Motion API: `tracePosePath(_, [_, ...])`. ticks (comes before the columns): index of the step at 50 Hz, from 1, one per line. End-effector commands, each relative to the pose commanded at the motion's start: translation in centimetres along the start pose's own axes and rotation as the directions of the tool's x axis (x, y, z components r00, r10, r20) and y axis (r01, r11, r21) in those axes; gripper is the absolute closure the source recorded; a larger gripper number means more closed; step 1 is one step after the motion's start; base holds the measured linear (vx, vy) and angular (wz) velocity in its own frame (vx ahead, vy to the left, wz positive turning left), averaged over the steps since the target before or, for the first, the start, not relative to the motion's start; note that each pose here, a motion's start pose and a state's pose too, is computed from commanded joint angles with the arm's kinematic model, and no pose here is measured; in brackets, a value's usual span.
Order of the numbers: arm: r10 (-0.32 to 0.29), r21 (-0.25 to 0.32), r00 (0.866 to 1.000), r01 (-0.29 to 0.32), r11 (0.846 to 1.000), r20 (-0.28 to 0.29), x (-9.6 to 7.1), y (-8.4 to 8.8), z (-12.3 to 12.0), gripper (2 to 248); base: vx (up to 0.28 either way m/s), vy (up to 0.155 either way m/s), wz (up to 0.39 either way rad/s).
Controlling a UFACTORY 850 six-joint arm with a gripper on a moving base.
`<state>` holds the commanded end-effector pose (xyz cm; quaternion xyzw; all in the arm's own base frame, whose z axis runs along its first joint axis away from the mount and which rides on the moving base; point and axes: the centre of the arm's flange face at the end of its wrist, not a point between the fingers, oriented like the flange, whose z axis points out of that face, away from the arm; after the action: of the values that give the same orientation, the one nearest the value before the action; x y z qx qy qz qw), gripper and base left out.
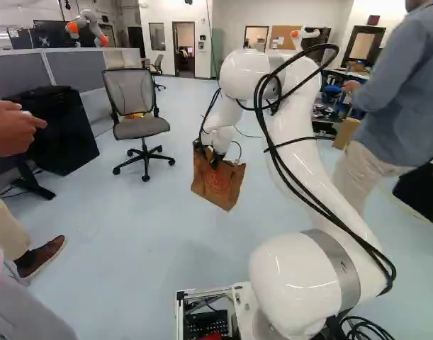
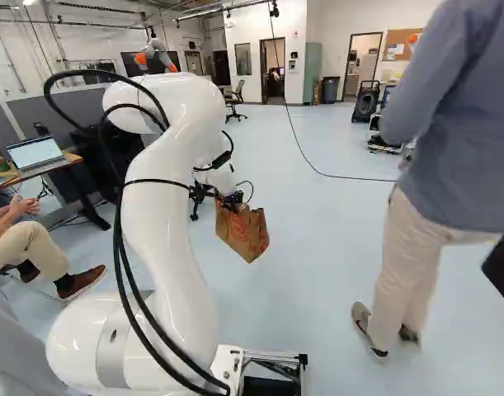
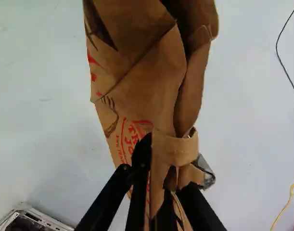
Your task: Pick up the grocery bag from the ground
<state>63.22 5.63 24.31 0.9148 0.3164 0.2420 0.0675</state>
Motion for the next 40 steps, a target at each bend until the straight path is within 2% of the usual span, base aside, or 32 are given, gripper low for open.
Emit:
tracePosePath(23, [0.000, -0.037, 0.998, -0.002, 0.999, -0.057, 1.4, 1.0, -5.8, 228, 0.000, 0.000, 0.000])
tracePosePath(40, [0.008, -0.044, 0.998, -0.011, 0.999, -0.063, 1.2, 1.0, -6.2, 228, 0.000, 0.000, 0.000])
